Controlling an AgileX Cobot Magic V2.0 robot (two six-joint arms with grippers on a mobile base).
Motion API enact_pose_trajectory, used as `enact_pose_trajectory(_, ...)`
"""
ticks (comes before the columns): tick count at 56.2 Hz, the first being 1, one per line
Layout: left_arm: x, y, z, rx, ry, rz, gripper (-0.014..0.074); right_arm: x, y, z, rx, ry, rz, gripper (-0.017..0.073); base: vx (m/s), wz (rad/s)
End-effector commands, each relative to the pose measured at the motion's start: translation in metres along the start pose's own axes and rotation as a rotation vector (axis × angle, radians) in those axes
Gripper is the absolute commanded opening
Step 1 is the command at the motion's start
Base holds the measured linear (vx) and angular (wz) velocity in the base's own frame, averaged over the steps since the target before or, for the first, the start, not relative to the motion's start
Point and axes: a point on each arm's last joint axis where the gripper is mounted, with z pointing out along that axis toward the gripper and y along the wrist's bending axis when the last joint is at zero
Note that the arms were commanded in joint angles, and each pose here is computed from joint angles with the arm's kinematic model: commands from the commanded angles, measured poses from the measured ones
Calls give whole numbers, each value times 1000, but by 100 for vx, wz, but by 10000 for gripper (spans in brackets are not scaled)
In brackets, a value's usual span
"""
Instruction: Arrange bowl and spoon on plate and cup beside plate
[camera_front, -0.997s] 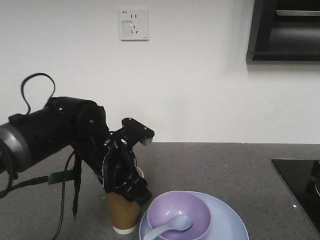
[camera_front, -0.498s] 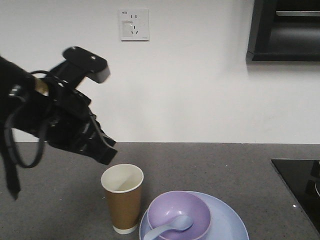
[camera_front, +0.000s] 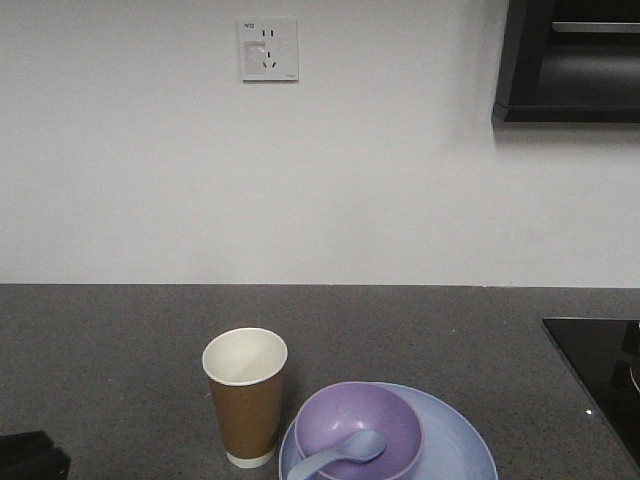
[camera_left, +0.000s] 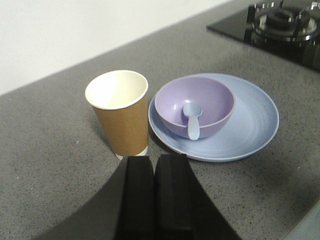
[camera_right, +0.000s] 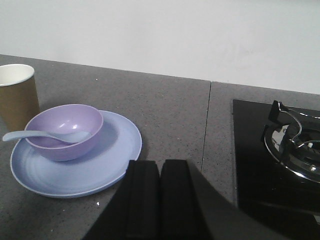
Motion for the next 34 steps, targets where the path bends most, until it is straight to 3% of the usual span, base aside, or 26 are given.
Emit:
enact_pose_trajectory(1, -7, 0, -18, -19, -173, -28, -3, -13, -1, -2, 6, -84, -21, -8, 0, 0)
enact_pose_trajectory(30, 1, -3, -36, -11, -192, -18, -3, -13, -1, -2, 6, -84, -21, -8, 0, 0)
enact_pose_trajectory(34, 4, 0, -33, -49, -214, 30, -3, -13, -1, -2, 6, -84, -21, -8, 0, 0)
